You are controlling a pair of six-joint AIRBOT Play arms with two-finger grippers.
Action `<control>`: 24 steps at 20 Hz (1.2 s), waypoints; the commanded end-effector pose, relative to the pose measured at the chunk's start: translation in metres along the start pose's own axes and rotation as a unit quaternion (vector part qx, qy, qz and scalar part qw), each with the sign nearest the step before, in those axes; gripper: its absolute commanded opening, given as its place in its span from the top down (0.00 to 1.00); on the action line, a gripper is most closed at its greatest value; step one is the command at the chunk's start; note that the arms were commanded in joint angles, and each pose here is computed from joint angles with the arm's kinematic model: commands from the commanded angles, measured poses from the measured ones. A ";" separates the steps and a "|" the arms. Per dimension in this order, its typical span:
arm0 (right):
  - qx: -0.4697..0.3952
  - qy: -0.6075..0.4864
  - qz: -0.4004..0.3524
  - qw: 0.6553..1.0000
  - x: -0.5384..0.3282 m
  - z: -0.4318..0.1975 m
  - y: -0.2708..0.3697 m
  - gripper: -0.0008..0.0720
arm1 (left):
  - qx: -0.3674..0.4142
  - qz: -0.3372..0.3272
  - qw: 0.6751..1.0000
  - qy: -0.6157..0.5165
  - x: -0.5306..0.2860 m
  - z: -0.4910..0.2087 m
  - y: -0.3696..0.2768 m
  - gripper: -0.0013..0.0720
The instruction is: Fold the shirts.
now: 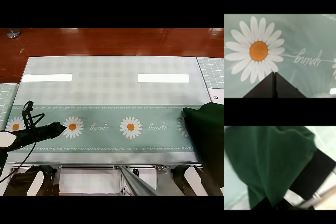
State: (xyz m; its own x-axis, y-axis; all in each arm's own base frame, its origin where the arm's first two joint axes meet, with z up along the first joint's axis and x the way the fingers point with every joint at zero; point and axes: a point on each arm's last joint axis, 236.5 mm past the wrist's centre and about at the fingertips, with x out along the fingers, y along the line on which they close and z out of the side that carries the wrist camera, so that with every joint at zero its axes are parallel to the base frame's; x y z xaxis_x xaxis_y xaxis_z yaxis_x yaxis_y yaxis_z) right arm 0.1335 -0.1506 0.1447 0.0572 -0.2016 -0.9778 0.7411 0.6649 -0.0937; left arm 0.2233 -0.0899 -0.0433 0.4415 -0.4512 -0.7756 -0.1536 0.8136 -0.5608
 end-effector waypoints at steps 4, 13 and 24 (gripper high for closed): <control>0.073 -0.016 -0.125 0.989 0.046 -0.040 -0.063 0.13 | 0.018 0.003 1.000 -0.022 0.000 0.010 0.001 0.96; -0.135 -0.117 0.488 0.855 -0.082 0.056 0.295 0.94 | 0.164 -0.087 0.974 -0.133 -0.073 0.159 -0.138 0.96; -0.446 -0.018 0.133 0.885 0.138 -0.041 0.381 0.94 | 0.208 0.184 0.958 0.068 0.000 0.143 -0.054 0.96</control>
State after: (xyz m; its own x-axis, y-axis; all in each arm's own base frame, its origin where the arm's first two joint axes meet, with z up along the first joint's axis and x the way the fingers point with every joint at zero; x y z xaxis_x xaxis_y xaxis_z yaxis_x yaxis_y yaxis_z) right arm 0.4066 0.1287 0.0111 0.2943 0.2214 -0.9297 -0.1366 0.9726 0.1883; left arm 0.3696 -0.1152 0.0620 0.3871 -0.2905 -0.8751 0.1746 0.9550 -0.2398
